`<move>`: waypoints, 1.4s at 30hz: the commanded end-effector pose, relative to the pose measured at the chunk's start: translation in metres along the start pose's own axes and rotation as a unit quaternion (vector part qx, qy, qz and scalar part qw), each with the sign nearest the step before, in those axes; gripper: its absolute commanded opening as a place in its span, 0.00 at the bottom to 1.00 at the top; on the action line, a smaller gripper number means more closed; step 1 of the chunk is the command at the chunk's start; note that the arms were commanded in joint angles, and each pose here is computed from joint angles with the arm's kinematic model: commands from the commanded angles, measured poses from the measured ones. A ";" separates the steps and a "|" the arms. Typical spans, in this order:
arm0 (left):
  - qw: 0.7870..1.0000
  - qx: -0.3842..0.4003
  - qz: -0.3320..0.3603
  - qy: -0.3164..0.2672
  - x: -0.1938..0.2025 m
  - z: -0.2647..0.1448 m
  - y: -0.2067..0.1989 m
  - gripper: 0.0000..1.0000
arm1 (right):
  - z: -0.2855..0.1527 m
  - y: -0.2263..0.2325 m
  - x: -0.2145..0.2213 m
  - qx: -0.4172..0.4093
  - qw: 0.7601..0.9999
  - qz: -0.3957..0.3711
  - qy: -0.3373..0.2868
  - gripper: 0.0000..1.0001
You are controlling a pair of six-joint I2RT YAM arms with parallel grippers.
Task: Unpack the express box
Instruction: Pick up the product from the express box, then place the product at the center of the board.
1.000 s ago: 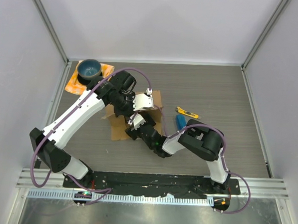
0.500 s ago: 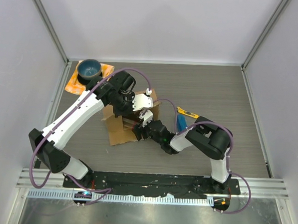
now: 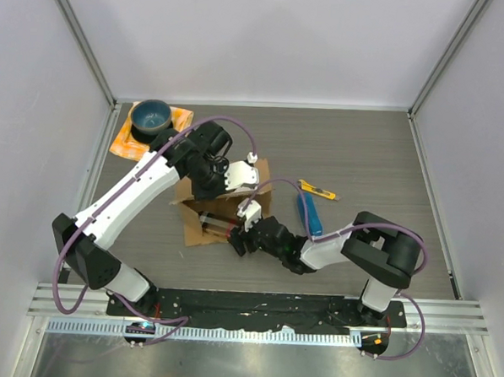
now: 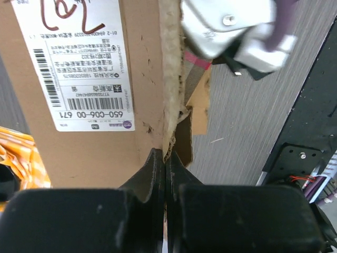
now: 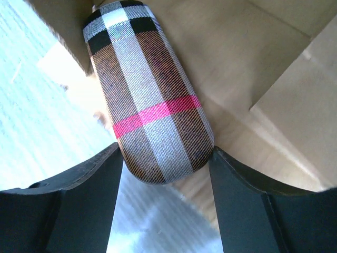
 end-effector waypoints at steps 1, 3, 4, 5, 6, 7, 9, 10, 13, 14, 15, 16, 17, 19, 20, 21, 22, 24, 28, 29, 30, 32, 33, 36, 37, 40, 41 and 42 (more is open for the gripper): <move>0.990 0.022 -0.054 0.128 0.052 0.003 -0.008 0.00 | -0.021 0.002 -0.005 0.031 0.999 -0.001 0.008 0.18; 0.988 0.003 -0.066 0.137 0.057 0.006 0.004 0.00 | -0.034 -0.011 0.000 0.071 0.997 -0.002 0.033 0.17; 0.987 0.001 -0.072 0.141 0.059 0.008 0.008 0.00 | -0.040 -0.014 0.000 0.085 0.996 0.000 0.038 0.17; 0.987 -0.008 -0.081 0.140 0.062 0.009 0.015 0.00 | -0.045 -0.018 0.001 0.099 0.994 0.001 0.047 0.17; 0.986 -0.015 -0.085 0.144 0.065 0.009 0.019 0.00 | -0.058 -0.029 -0.001 0.135 0.989 0.010 0.056 0.16; 0.985 -0.018 -0.088 0.144 0.066 0.009 0.022 0.00 | -0.064 -0.032 -0.001 0.149 0.987 0.013 0.060 0.16; 0.985 -0.022 -0.091 0.142 0.067 0.009 0.025 0.00 | -0.084 -0.049 0.008 0.210 0.974 0.012 0.088 0.16; 0.985 -0.021 -0.092 0.141 0.067 0.008 0.025 0.00 | -0.092 -0.053 0.004 0.231 0.969 0.038 0.084 0.16; 0.986 -0.019 -0.092 0.138 0.066 0.007 0.024 0.00 | -0.120 -0.072 0.016 0.315 0.939 0.068 0.123 0.18; 0.986 -0.021 -0.093 0.139 0.066 0.006 0.025 0.00 | -0.124 -0.073 0.013 0.328 0.933 0.075 0.127 0.18; 0.986 -0.021 -0.093 0.138 0.065 0.006 0.025 0.00 | -0.136 -0.076 0.023 0.348 0.922 0.070 0.156 0.18; 0.986 -0.020 -0.093 0.137 0.065 0.006 0.025 0.00 | -0.139 -0.076 0.025 0.360 0.916 0.085 0.156 0.18; 0.986 -0.019 -0.093 0.137 0.065 0.005 0.024 0.00 | -0.139 -0.075 0.022 0.367 0.912 0.096 0.154 0.18; 0.986 -0.019 -0.094 0.136 0.065 0.005 0.024 0.00 | -0.150 -0.075 0.030 0.386 0.901 0.081 0.180 0.18; 0.986 -0.015 -0.094 0.137 0.065 0.004 0.022 0.00 | -0.149 -0.074 0.029 0.399 0.894 0.096 0.177 0.18; 0.986 -0.014 -0.094 0.137 0.066 0.004 0.022 0.00 | -0.155 -0.071 0.033 0.403 0.891 0.078 0.195 0.18; 0.986 -0.012 -0.096 0.139 0.066 0.004 0.020 0.00 | -0.156 -0.069 0.034 0.405 0.889 0.077 0.198 0.20; 0.986 -0.006 -0.096 0.138 0.067 0.004 0.018 0.00 | -0.157 -0.065 0.037 0.410 0.884 0.079 0.210 0.30; 0.986 0.012 -0.095 0.133 0.068 0.003 0.010 0.00 | -0.155 -0.048 0.038 0.395 0.890 0.084 0.212 0.51; 0.986 0.018 -0.095 0.133 0.068 0.003 0.008 0.00 | -0.154 -0.046 0.037 0.393 0.891 0.086 0.211 0.58; 0.987 0.021 -0.093 0.131 0.068 0.003 0.007 0.00 | -0.155 -0.045 0.036 0.392 0.891 0.089 0.211 0.63; 0.987 0.034 -0.092 0.124 0.065 0.003 0.003 0.00 | -0.157 -0.044 0.029 0.390 0.892 0.100 0.204 0.72; 0.988 0.039 -0.089 0.122 0.063 0.004 0.002 0.00 | -0.158 -0.045 0.025 0.389 0.894 0.103 0.199 0.75; 0.989 0.063 -0.084 0.106 0.052 0.004 -0.005 0.00 | -0.160 -0.044 0.001 0.372 0.904 0.131 0.165 0.81; 0.989 0.079 -0.078 0.097 0.046 0.005 -0.012 0.00 | -0.165 -0.044 -0.013 0.359 0.911 0.142 0.146 0.85; 0.989 0.099 -0.057 0.094 0.031 0.006 -0.025 0.01 | -0.172 -0.048 -0.038 0.341 0.922 0.151 0.107 0.93; 0.989 0.104 -0.051 0.096 0.028 0.008 -0.029 0.01 | -0.178 -0.054 -0.051 0.339 0.922 0.166 0.089 0.94; 0.988 0.112 -0.036 0.095 0.023 0.009 -0.038 0.01 | -0.183 -0.058 -0.056 0.341 0.921 0.167 0.082 0.95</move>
Point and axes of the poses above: each gripper's point midway between its finger pads, its own z axis out along the fingers, its own y axis along the line the jaws close on, x = y × z, the point moved 2 cm from there along -z, back along the fingers, and after that the axes turned 11 degrees about -z, right-handed, at the moved point
